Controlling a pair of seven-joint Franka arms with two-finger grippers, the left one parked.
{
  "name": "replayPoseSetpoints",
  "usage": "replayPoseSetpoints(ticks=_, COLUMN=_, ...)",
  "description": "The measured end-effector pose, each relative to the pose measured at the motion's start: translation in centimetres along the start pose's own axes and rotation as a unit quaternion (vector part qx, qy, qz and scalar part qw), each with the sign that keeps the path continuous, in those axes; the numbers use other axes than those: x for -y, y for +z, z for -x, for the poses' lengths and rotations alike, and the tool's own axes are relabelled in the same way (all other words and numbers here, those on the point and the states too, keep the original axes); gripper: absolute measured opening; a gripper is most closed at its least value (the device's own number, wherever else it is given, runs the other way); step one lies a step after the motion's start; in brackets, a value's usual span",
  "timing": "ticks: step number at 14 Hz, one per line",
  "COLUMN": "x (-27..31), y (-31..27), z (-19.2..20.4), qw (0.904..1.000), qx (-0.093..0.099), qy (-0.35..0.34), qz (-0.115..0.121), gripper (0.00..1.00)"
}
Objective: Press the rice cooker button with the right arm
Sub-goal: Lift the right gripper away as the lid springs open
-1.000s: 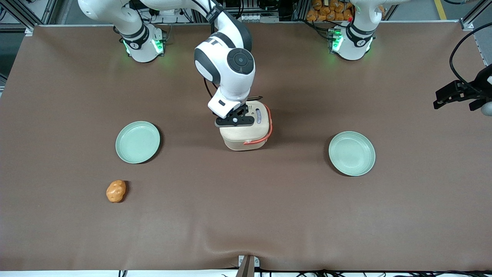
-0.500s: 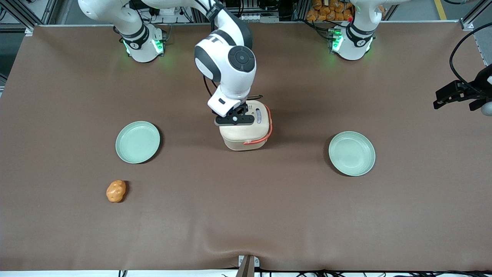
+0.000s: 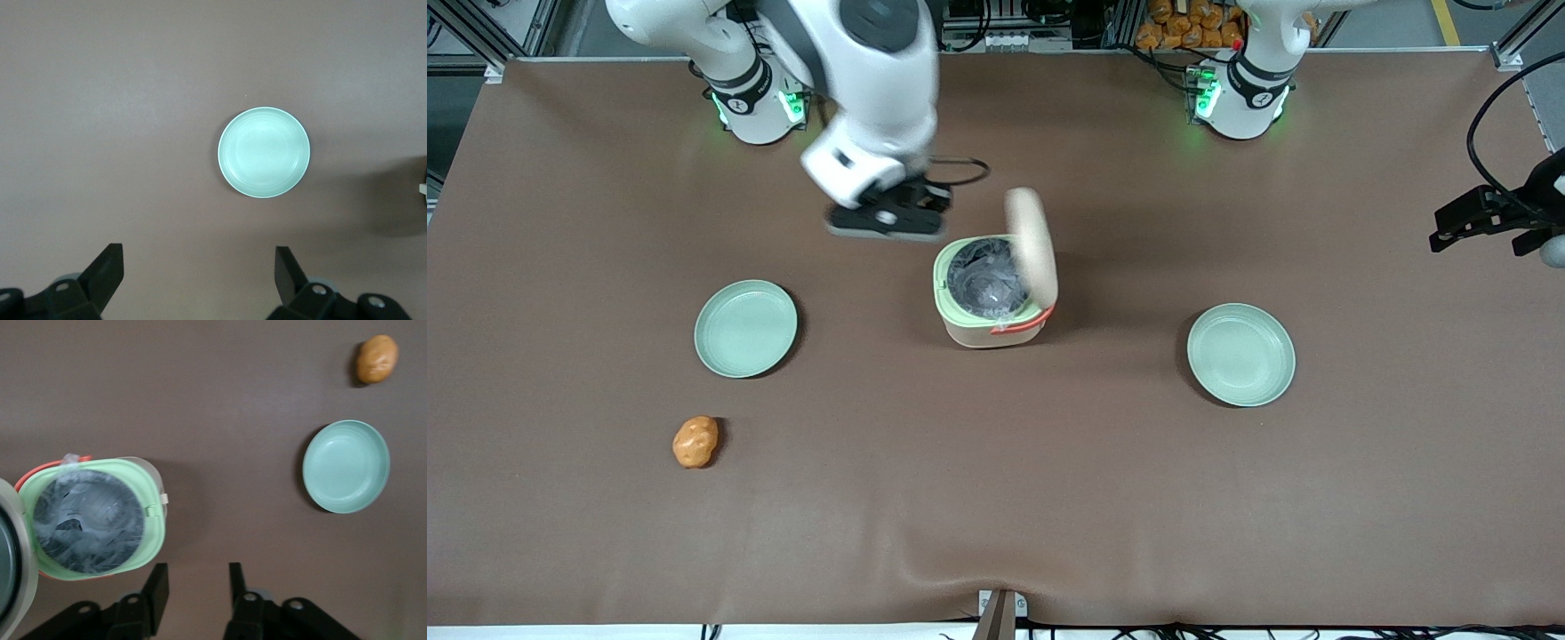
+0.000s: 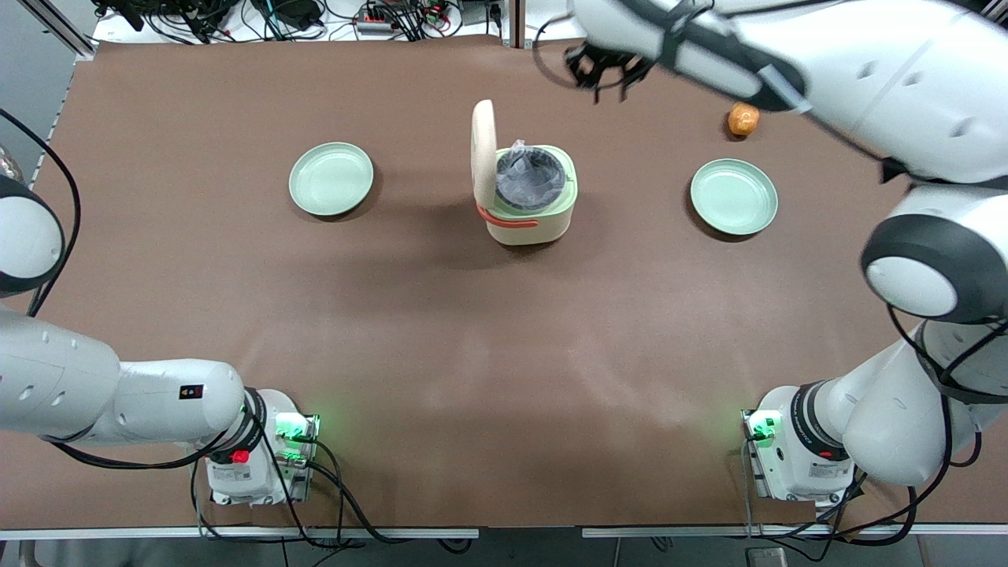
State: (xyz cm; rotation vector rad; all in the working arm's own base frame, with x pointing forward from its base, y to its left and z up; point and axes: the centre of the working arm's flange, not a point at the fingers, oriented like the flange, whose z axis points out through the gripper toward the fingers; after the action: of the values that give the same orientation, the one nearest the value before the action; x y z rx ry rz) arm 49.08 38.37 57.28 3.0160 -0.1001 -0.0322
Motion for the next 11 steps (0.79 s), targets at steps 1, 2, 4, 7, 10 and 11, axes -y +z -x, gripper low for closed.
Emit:
replayPoseSetpoints(ticks=1, x=-2.5, y=-1.6, z=-0.2, qw=0.9999, qx=0.007, qy=0.015, qz=0.001, gripper=0.61)
replayPoseSetpoints(ticks=2, x=-5.1, y=-2.9, z=-0.5, qw=0.9994, qx=0.014, qy=0.032, qz=0.003, gripper=0.7)
replayPoseSetpoints(ticks=4, x=-11.1, y=-5.4, z=-1.4, qw=0.997, qx=0.022, qy=0.075, qz=-0.002, gripper=0.9)
replayPoseSetpoints(ticks=7, x=-19.8, y=-7.5, z=-2.9, qw=0.9962, qx=0.03, qy=0.081, qz=-0.013, gripper=1.0)
replayPoseSetpoints(ticks=10, x=-26.6, y=-7.7, z=-4.5, qw=0.9989, qx=0.032, qy=0.028, qz=-0.022, gripper=1.0)
replayPoseSetpoints(ticks=11, x=-28.5, y=-7.8, z=-4.8, qw=0.999, qx=0.031, qy=0.019, qz=-0.025, gripper=1.0)
